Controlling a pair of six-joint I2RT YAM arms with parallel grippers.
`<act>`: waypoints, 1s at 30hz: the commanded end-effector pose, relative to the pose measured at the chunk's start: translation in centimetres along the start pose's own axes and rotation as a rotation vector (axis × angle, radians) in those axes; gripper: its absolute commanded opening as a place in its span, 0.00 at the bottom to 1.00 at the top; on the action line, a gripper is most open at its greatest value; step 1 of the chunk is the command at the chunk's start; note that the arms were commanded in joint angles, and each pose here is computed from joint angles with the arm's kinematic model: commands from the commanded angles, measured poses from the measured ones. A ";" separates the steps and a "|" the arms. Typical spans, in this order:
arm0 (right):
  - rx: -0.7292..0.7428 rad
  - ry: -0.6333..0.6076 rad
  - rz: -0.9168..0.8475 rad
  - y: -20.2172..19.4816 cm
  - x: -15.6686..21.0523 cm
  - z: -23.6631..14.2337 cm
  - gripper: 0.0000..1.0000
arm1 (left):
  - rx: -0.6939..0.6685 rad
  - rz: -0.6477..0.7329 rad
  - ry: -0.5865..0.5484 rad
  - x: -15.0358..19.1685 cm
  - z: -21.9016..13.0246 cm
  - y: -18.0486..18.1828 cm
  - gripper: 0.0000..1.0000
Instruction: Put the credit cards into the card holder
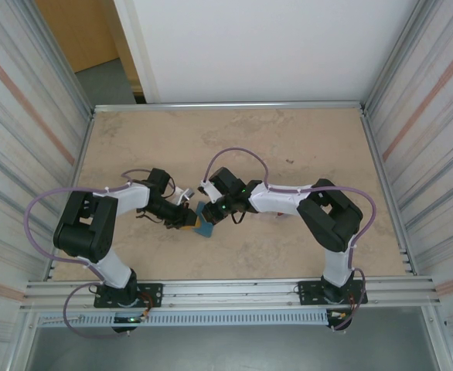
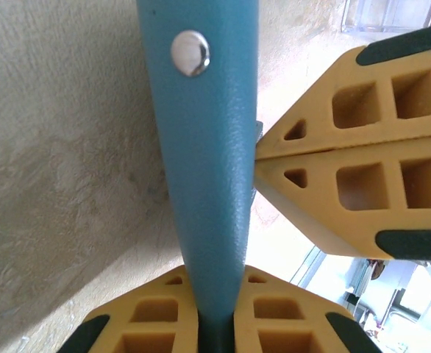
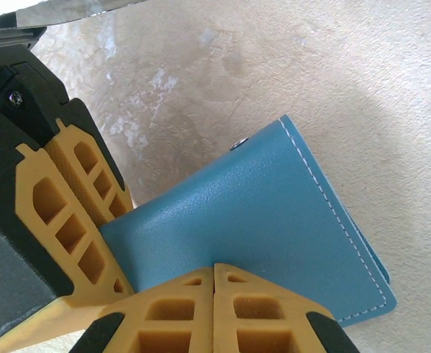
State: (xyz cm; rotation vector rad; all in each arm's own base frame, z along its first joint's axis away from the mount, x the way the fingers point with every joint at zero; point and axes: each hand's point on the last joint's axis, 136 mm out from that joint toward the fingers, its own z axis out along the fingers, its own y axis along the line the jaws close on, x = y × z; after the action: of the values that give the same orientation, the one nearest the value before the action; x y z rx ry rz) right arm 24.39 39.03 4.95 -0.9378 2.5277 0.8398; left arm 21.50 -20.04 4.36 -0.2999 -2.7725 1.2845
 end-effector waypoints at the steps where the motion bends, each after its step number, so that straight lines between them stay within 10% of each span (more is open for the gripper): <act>1: 0.042 0.097 0.024 -0.7 3.2 0.0 0.05 | 0.005 0.010 0.008 0.0 -0.2 -0.3 0.00; 17: 0.036 0.071 0.042 -0.7 2.6 -0.9 0.06 | -0.014 0.002 0.010 -0.1 -0.1 0.1 0.00; 30: 0.044 -0.038 0.055 -0.3 0.0 -5.1 0.08 | -0.047 -0.007 0.005 -0.2 -0.2 0.5 0.40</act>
State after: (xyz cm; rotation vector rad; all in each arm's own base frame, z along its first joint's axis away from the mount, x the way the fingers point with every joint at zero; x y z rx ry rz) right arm 24.53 36.88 9.24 -0.8605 2.4893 0.8478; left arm 21.64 -19.65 3.83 -0.2902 -2.7966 1.2360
